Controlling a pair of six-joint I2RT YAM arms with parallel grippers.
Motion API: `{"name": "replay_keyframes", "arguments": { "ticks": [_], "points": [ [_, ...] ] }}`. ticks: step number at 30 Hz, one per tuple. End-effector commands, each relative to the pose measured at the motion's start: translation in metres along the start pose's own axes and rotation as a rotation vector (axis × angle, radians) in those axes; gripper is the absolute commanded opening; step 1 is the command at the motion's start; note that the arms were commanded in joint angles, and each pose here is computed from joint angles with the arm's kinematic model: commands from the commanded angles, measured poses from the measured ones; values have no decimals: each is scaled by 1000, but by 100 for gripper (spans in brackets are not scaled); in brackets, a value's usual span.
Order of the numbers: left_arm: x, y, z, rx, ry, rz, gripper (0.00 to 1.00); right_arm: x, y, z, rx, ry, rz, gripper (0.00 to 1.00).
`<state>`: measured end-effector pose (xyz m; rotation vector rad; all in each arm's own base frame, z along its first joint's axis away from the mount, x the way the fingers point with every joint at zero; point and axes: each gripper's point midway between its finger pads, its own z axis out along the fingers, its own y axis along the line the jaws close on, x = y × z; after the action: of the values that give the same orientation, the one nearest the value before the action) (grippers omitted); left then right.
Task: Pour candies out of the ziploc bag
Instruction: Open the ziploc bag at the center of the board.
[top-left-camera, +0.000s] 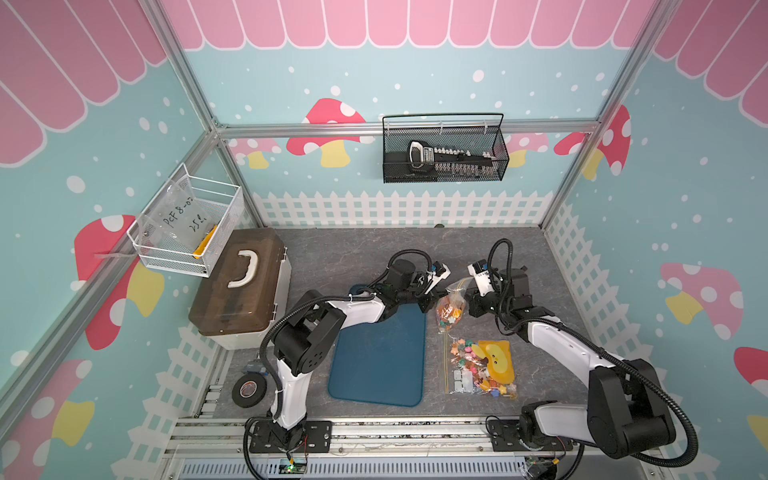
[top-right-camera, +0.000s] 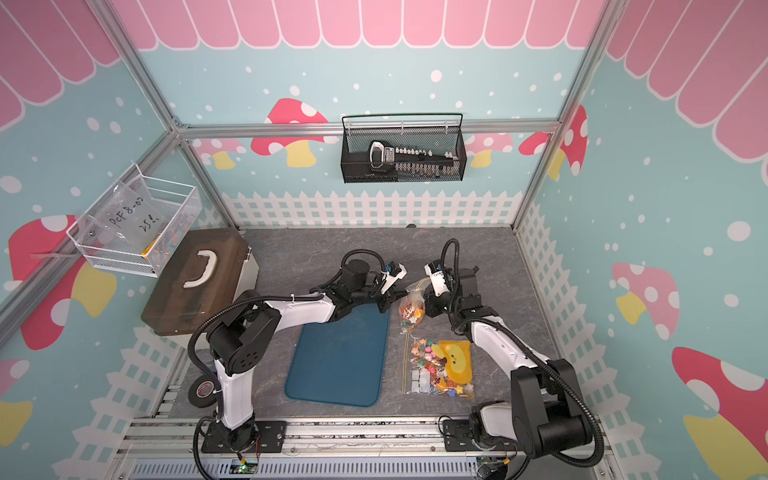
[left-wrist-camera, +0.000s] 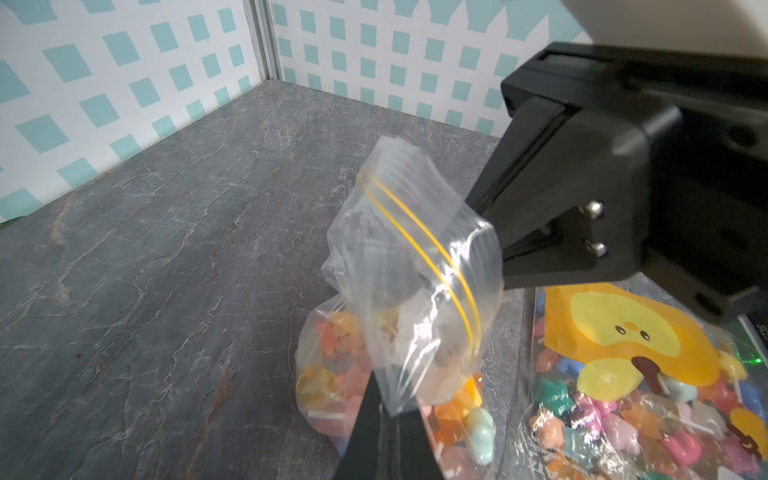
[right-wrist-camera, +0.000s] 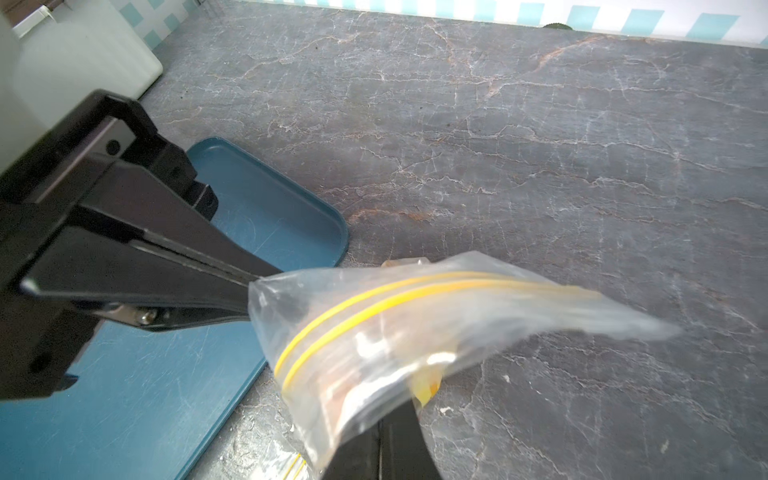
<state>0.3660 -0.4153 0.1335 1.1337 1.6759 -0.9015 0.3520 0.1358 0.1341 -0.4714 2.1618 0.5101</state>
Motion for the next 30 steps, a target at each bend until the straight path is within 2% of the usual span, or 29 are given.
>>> {"name": "replay_keyframes", "arguments": {
  "ticks": [1, 17, 27, 30],
  "points": [
    [-27, 3, -13, -34, -65, 53, 4, 4, -13, -7, 55, -3, 4, 0],
    [-25, 8, -17, -54, -63, 52, 4, 20, -38, -20, 143, 28, 43, 0],
    [-27, 8, -18, -47, -72, 43, 4, 12, -41, -28, 166, -1, 28, 0],
    [-30, 3, -17, -15, -80, 28, 4, 0, -37, -37, 170, -46, -14, 15]
  ]
}}
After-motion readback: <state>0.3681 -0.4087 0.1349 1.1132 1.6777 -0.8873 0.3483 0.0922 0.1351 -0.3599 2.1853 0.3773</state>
